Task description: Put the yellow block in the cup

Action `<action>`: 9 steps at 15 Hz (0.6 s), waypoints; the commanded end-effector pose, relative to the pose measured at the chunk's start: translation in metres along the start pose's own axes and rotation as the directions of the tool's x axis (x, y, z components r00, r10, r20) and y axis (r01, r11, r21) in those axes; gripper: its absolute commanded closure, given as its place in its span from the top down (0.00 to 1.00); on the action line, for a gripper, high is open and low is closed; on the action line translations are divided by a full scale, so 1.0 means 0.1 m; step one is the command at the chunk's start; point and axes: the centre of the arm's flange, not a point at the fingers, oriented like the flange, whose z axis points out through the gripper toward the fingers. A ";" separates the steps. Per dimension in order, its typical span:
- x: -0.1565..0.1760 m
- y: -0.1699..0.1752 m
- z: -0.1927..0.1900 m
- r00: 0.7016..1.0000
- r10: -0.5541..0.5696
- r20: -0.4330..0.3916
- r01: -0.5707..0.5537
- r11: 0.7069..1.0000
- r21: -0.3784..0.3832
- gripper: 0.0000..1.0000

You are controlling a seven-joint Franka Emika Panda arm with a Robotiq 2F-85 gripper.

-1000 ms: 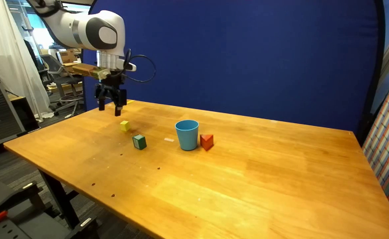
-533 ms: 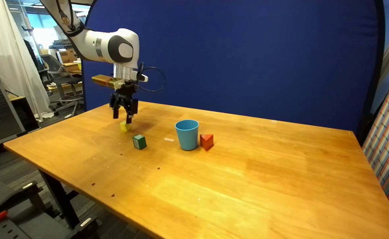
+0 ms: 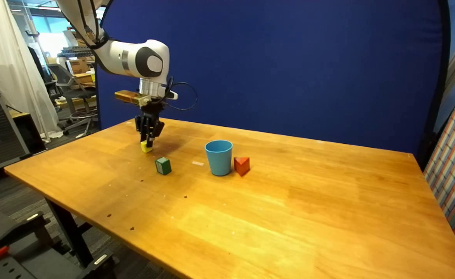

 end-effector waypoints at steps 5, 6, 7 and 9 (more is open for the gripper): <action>-0.70 0.71 -1.05 0.939 0.300 -0.170 -0.294 0.954 0.060 0.17; -0.80 0.85 -1.16 0.920 0.351 -0.176 -0.345 0.937 0.064 0.17; -0.91 1.01 -1.26 0.898 0.400 -0.181 -0.394 0.916 0.067 0.17; -1.08 1.39 -1.38 0.850 0.496 -0.177 -0.493 0.868 0.060 0.18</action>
